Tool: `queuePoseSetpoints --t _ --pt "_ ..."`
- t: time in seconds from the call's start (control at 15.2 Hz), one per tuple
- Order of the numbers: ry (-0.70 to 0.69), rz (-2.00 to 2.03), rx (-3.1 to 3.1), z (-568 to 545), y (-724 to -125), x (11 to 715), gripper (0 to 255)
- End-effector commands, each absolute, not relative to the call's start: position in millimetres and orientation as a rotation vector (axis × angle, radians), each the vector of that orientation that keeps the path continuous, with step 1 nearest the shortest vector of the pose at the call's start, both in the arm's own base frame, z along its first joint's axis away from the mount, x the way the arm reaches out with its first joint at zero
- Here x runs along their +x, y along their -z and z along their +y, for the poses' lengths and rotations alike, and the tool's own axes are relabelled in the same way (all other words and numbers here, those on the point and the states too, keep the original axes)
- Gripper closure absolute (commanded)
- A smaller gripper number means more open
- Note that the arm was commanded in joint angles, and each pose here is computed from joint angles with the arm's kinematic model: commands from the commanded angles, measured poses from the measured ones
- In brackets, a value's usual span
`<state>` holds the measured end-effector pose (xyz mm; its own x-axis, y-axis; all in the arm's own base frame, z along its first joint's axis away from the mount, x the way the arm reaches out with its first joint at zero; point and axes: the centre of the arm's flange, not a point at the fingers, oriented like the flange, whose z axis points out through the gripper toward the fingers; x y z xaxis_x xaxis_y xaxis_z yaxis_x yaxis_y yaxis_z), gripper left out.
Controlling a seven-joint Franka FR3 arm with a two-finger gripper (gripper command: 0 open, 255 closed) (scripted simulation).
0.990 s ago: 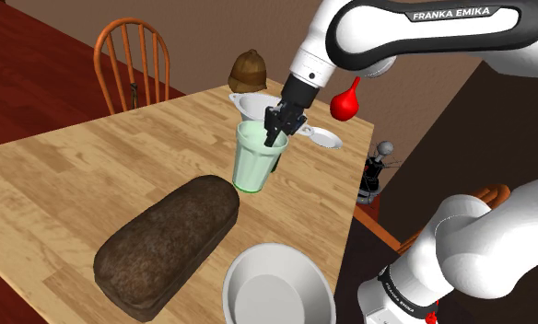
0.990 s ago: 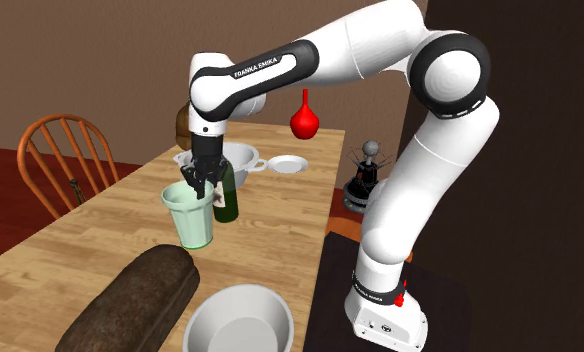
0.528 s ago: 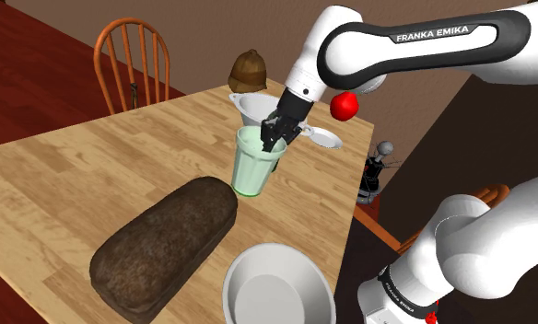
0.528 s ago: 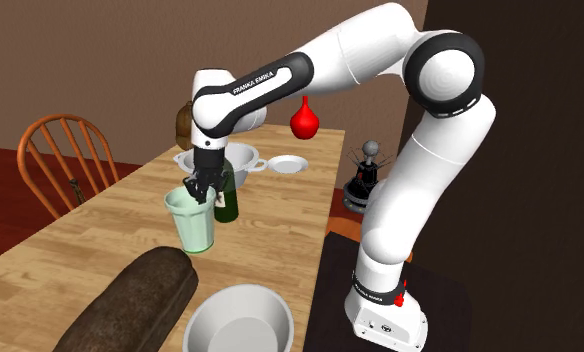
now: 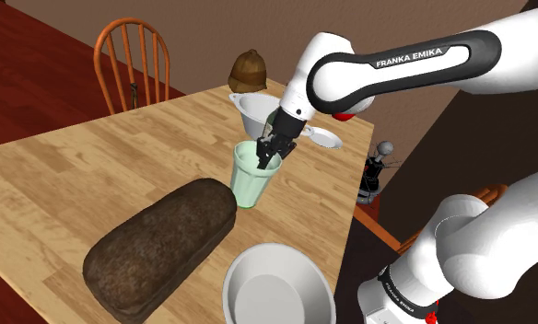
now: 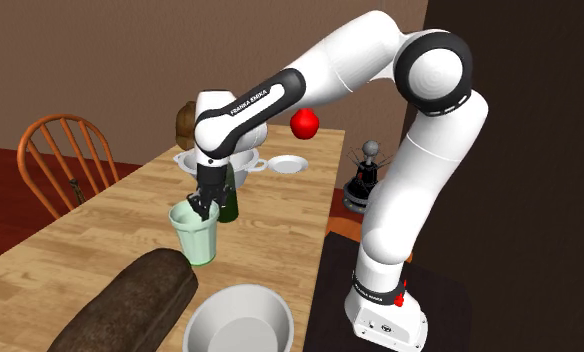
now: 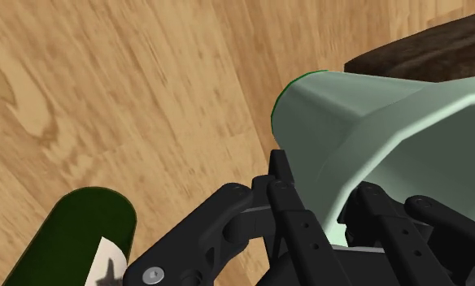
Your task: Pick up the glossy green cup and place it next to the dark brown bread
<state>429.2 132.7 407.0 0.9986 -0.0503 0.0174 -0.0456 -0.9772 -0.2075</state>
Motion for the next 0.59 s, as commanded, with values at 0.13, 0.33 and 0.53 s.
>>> queuePoseSetpoints --t 0.13,0.33,0.53 --pt "0.034 0.071 -2.932 132.2 -385.8 429.8 255" --pt "0.034 0.071 -2.932 132.2 -380.0 429.8 255" --pt "0.034 0.071 -2.932 132.2 -380.0 429.8 255"
